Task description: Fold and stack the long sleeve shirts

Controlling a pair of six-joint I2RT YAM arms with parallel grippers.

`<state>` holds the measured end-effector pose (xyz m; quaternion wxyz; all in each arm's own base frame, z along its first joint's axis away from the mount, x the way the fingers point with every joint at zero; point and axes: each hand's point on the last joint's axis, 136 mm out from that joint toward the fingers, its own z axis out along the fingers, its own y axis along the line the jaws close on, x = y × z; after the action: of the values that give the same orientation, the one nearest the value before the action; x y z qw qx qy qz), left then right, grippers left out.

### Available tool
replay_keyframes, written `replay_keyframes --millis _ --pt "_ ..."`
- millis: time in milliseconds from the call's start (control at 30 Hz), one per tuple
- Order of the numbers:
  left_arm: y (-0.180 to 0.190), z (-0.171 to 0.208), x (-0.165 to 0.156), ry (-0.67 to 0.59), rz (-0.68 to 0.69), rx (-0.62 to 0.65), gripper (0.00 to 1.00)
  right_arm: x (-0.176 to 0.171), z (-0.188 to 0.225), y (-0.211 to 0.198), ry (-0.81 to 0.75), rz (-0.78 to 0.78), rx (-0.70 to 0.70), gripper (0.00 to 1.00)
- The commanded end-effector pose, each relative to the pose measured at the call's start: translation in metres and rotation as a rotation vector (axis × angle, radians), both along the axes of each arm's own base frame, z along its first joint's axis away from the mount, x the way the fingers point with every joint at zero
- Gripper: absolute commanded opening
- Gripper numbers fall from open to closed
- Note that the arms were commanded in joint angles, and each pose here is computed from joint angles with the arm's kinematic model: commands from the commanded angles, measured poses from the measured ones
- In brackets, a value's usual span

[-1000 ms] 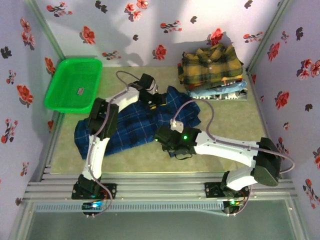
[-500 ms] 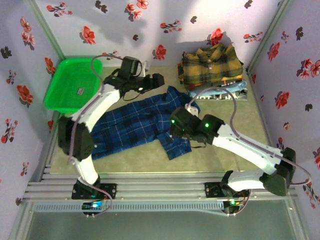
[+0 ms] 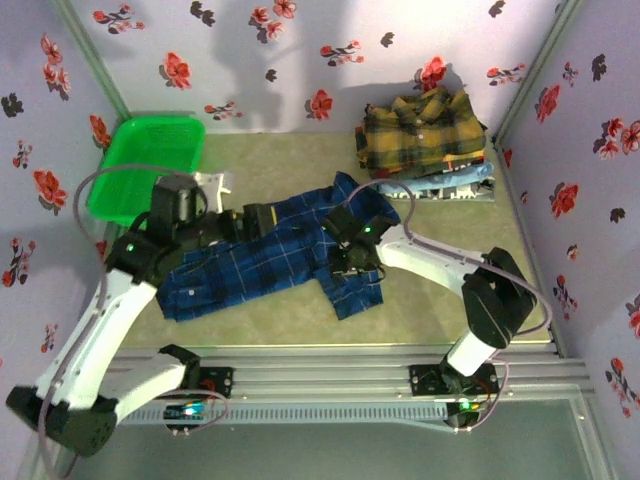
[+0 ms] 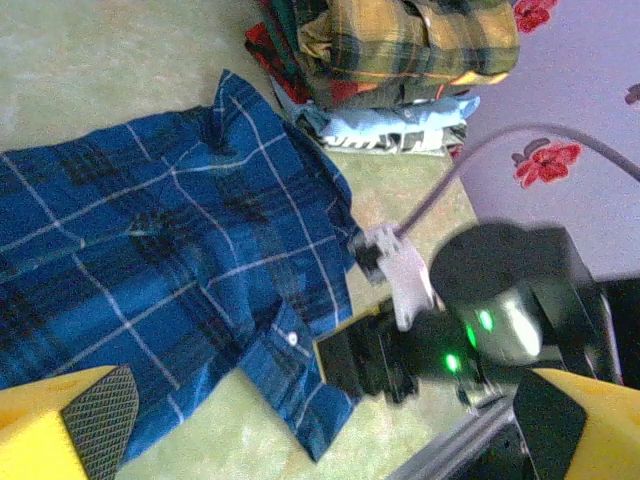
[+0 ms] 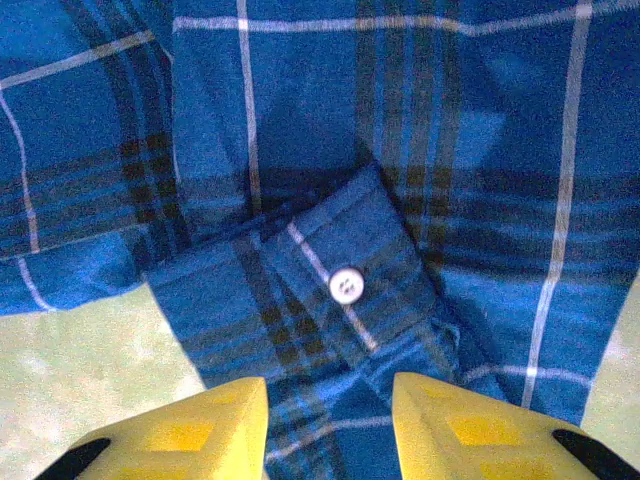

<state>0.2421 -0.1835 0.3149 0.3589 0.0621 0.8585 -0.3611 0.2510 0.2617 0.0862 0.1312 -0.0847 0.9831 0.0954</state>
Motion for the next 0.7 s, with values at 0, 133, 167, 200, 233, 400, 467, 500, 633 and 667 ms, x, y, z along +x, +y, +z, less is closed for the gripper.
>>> replay_keyframes --millis 0,133,167,200,233,400,467,500,633,667 --pt "0.016 -0.027 -0.025 0.053 -0.005 0.066 1.0 0.001 -0.018 0.007 0.019 0.111 0.001 0.41" --pt "0.026 -0.038 -0.043 0.083 0.006 0.078 1.0 0.005 -0.035 0.001 0.034 0.129 -0.035 0.42" --pt "0.028 -0.04 -0.045 0.086 0.011 0.083 1.0 0.007 -0.038 0.0 0.035 0.128 -0.041 0.42" --pt "0.031 -0.041 -0.048 0.088 0.017 0.088 1.0 0.007 -0.041 -0.001 0.039 0.131 -0.044 0.42" --pt "0.032 -0.042 -0.049 0.089 0.021 0.092 1.0 0.008 -0.043 -0.001 0.041 0.135 -0.044 0.42" --pt "0.034 -0.042 -0.052 0.086 0.018 0.1 1.0 0.01 -0.05 -0.005 0.044 0.164 -0.082 0.42" --pt "0.034 -0.042 -0.053 0.083 0.012 0.102 1.0 0.011 -0.05 -0.008 0.035 0.165 -0.098 0.44" --pt "0.034 -0.043 -0.053 0.086 0.008 0.101 1.0 0.011 -0.051 -0.01 0.033 0.166 -0.107 0.45" --pt "0.028 -0.048 -0.053 0.096 -0.011 0.083 1.0 0.009 -0.062 -0.011 0.061 0.181 -0.113 0.46" --pt "0.028 -0.05 -0.053 0.1 -0.013 0.079 1.0 0.008 -0.065 -0.009 0.071 0.189 -0.107 0.44"
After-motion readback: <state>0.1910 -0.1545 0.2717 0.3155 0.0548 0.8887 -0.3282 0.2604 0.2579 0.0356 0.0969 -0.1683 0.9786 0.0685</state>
